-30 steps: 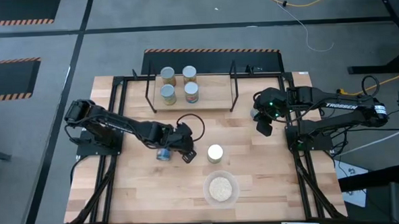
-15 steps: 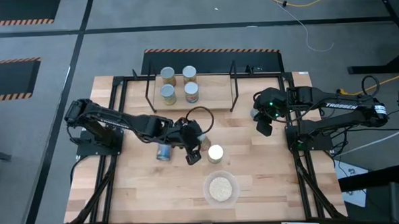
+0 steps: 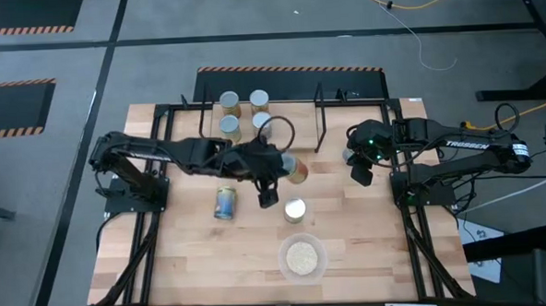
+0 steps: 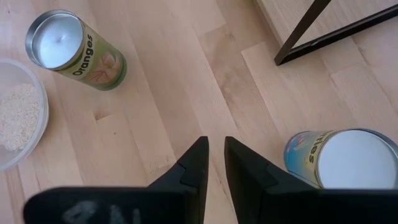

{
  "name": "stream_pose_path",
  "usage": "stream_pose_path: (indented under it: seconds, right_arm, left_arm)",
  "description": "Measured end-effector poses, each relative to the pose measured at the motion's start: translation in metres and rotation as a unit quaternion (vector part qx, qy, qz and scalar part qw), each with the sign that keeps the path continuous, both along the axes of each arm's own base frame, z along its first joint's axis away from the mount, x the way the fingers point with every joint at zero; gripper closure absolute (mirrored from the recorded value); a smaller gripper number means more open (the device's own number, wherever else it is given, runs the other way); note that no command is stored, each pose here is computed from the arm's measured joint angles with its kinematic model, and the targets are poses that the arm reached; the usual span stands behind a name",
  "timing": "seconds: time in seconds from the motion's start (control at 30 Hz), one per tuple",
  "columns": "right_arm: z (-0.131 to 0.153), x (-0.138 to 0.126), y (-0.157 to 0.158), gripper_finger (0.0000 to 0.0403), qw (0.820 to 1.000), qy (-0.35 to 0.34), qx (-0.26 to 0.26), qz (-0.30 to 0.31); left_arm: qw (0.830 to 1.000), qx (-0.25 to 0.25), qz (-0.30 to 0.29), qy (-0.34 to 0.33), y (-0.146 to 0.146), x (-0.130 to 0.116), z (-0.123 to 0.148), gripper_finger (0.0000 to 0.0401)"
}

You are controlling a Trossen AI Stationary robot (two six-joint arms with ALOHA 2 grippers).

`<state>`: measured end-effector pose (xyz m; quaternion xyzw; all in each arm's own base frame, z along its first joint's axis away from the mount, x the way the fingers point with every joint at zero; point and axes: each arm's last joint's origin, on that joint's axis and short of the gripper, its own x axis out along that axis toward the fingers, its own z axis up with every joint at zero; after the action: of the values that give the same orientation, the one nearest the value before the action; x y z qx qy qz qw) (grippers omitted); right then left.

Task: Pick and place cans onto a shelf
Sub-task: Put the canned pineapple on the shelf

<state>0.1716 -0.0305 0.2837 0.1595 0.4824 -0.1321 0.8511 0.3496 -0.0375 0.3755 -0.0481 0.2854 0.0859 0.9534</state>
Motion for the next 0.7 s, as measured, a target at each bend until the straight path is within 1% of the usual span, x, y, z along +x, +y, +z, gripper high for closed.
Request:
stream_pose_path:
  seconds: [0.2, 0.4, 0.57, 0.7]
  right_arm:
    - [0.000, 0.000, 0.000, 0.0345, 1.000, 0.000, 0.000, 0.000]
    - [0.000, 0.000, 0.000, 0.0345, 1.000, 0.000, 0.000, 0.000]
    - [0.000, 0.000, 0.000, 0.0345, 1.000, 0.000, 0.000, 0.001]
    - [0.000, 0.000, 0.000, 0.0345, 1.000, 0.000, 0.000, 0.000]
  left_arm:
    - [0.998, 0.063, -0.012, -0.006, 0.021, 0.001, 0.012, 0.0401]
    - [0.993, 0.121, -0.011, 0.006, 0.049, 0.001, 0.014, 0.0401]
    - [0.987, 0.156, 0.002, 0.021, 0.076, -0.001, 0.014, 0.0401]
    - [0.987, 0.159, -0.010, 0.024, 0.098, -0.004, 0.014, 0.0401]
